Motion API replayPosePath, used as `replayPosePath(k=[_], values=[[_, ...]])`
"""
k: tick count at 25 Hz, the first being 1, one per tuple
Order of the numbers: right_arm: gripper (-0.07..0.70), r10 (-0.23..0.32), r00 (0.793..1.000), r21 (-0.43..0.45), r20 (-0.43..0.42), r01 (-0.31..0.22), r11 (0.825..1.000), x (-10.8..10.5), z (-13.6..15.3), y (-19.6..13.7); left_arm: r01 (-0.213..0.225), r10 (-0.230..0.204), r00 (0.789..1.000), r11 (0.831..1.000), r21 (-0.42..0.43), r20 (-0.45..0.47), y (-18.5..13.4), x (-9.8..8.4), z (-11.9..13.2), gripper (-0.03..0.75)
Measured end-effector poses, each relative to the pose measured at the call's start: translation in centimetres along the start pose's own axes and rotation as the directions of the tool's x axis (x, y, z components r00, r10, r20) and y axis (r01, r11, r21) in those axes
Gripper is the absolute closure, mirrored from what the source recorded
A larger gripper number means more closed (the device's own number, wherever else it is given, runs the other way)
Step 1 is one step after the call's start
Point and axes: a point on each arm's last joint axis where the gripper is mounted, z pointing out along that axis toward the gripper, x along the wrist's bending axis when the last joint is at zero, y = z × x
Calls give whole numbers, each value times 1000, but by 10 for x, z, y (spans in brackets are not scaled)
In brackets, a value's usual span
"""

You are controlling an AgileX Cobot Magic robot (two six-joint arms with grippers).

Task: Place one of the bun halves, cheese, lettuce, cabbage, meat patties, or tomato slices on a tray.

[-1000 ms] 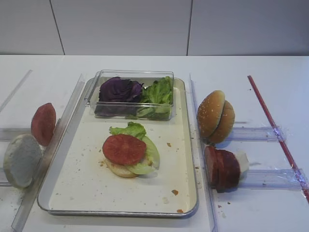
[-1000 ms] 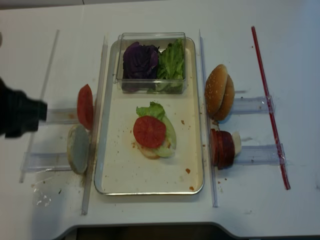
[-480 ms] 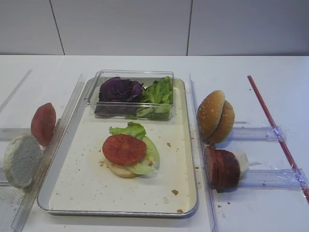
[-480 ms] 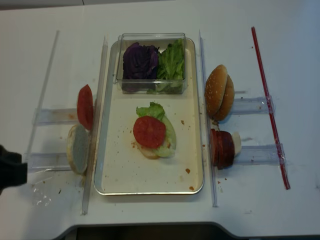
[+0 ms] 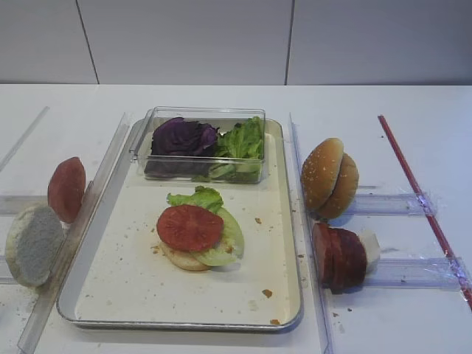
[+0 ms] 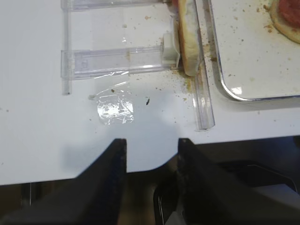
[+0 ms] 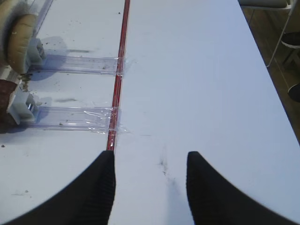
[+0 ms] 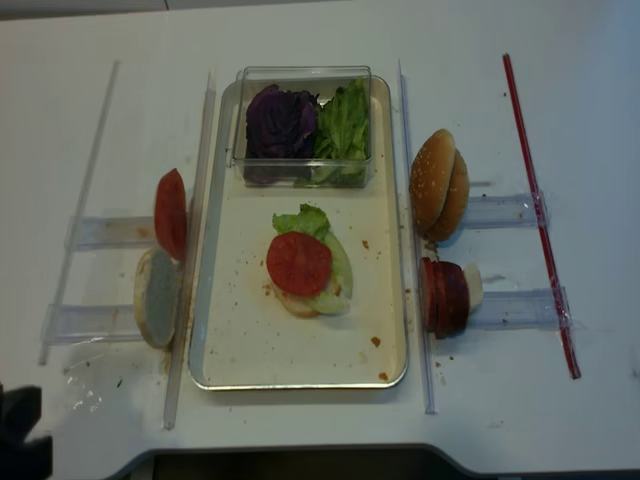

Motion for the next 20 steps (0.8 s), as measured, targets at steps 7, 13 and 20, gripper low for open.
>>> replayPosePath(k=[7, 13, 20], values=[[258, 0, 1000, 0, 0, 0, 1000, 0, 0, 0, -10, 10, 1000, 991, -134, 0, -28, 1, 3, 463], [258, 0, 1000, 0, 0, 0, 1000, 0, 0, 0, -11, 12, 1000, 962, -273, 1, -51, 1, 2, 470], [258, 0, 1000, 0, 0, 0, 1000, 0, 0, 0, -13, 14, 1000, 933, -359, 1, -64, 1, -4, 471]])
